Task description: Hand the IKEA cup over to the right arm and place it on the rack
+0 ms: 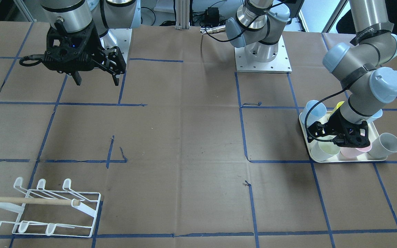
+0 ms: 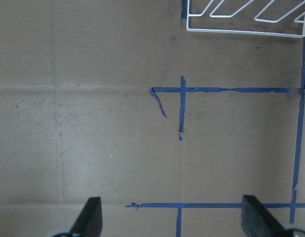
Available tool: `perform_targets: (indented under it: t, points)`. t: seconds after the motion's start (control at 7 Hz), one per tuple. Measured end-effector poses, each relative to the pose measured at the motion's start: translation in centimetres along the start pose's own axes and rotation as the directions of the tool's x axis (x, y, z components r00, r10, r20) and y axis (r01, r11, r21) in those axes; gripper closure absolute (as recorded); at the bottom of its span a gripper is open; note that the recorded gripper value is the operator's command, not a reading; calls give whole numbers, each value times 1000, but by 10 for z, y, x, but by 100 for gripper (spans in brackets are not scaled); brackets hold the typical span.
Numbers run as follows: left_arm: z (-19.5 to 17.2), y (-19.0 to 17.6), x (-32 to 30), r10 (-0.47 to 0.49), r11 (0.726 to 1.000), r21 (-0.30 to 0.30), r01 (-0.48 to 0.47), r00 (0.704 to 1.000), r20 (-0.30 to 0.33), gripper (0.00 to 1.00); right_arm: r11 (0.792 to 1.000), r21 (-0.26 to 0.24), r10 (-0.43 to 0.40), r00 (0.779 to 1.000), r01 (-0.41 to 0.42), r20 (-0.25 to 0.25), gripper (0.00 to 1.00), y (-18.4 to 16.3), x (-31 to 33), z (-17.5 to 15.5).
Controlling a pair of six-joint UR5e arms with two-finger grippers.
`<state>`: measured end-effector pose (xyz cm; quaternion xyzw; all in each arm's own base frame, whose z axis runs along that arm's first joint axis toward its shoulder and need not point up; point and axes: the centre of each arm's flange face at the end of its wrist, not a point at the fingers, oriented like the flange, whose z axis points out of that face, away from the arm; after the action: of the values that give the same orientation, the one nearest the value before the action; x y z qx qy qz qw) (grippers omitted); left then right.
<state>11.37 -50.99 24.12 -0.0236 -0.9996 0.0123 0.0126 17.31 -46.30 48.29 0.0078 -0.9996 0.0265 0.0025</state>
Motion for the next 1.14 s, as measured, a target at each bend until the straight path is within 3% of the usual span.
perform_targets:
  t: [0.14,0.57,0.71,1.14]
  points:
    - [1,-1,0,-3,1000,2,3,1000,-7,7,1000,0,0,1000,0,0,0,0,0,0]
    - [3,-1,-1,-2,1000,-3,2,1000,-6,80,1000,-1,1,1000,-1,0,0,0,0,0]
    - [6,-1,-3,1,1000,-9,-1,1000,-7,98,1000,-1,1,1000,-1,0,0,0,0,0]
    - [-7,-8,-7,5,1000,16,-5,1000,8,100,1000,-2,2,1000,-2,0,0,0,0,1]
